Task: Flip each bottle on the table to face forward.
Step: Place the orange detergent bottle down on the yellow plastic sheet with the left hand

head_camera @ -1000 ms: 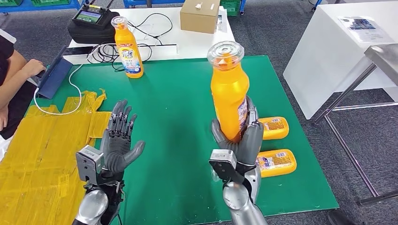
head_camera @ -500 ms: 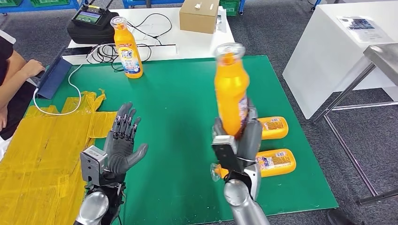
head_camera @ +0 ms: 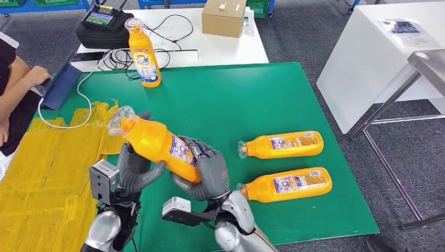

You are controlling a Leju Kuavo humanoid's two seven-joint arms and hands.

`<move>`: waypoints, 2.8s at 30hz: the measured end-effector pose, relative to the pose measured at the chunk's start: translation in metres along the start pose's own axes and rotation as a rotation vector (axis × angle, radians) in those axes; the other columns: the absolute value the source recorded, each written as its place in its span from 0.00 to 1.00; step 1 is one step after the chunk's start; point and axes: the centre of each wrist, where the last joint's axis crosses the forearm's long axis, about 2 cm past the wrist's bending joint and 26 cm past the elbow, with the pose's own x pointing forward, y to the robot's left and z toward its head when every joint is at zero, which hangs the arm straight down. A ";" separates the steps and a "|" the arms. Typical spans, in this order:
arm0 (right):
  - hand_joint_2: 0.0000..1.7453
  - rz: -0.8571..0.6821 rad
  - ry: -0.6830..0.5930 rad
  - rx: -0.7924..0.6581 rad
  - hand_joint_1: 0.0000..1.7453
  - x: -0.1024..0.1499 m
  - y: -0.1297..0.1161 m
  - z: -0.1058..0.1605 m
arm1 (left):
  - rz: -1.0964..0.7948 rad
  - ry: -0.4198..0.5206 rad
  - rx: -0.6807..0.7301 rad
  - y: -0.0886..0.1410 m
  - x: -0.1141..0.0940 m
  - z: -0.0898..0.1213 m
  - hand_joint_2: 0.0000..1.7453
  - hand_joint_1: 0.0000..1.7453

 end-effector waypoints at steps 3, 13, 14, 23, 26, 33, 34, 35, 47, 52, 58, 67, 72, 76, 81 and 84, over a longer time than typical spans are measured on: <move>1.00 0.032 -0.037 0.013 1.00 0.005 0.005 0.000 | 0.004 -0.001 -0.009 0.000 -0.001 -0.002 1.00 0.00; 1.00 0.067 -0.040 0.041 1.00 0.003 0.012 -0.001 | 0.021 0.012 -0.016 0.001 -0.004 -0.003 1.00 0.00; 1.00 0.067 -0.039 0.045 1.00 0.003 0.013 0.000 | 0.021 0.013 -0.016 0.001 -0.005 -0.003 1.00 0.00; 1.00 0.073 -0.038 0.062 1.00 0.000 0.015 0.000 | 0.024 0.020 -0.015 0.001 -0.006 -0.002 1.00 0.00; 1.00 0.074 -0.040 0.066 1.00 0.000 0.015 0.000 | 0.024 0.020 -0.015 0.001 -0.006 -0.002 1.00 0.00; 1.00 0.069 -0.031 0.070 1.00 -0.002 0.016 0.001 | 0.028 0.020 -0.013 0.001 -0.006 -0.002 1.00 1.00; 1.00 0.068 -0.030 0.070 1.00 -0.002 0.016 0.001 | 0.030 0.019 -0.012 0.001 -0.006 -0.002 1.00 1.00; 1.00 0.068 -0.028 0.069 1.00 -0.003 0.016 0.001 | 0.032 0.018 -0.011 0.001 -0.007 -0.002 1.00 1.00; 1.00 0.052 -0.030 0.008 1.00 -0.004 0.011 0.000 | 0.044 0.006 0.011 -0.001 -0.006 -0.003 1.00 1.00; 1.00 0.040 -0.017 -0.024 0.12 -0.002 0.006 0.001 | 0.039 -0.004 0.017 -0.002 -0.005 -0.007 1.00 1.00; 1.00 0.005 0.008 -0.088 0.00 0.004 -0.003 0.002 | -0.075 0.002 0.027 0.000 -0.004 -0.008 1.00 1.00; 1.00 -0.003 -0.002 -0.166 0.00 0.009 -0.020 -0.004 | -0.126 0.007 0.031 0.003 -0.005 -0.007 1.00 1.00; 1.00 -0.005 -0.003 -0.176 0.00 0.009 -0.022 -0.005 | -0.161 0.008 0.033 0.004 -0.005 -0.007 1.00 1.00; 1.00 -0.024 0.010 -0.198 0.00 0.010 -0.029 -0.004 | -0.426 0.033 0.022 0.011 -0.004 -0.008 1.00 1.00; 1.00 -0.045 0.074 -0.203 0.00 0.004 -0.054 0.001 | -1.147 0.188 -0.122 0.041 -0.010 -0.017 1.00 1.00; 1.00 0.003 0.135 -0.186 0.00 -0.007 -0.070 0.007 | -1.546 0.295 -0.187 0.072 -0.019 -0.023 1.00 1.00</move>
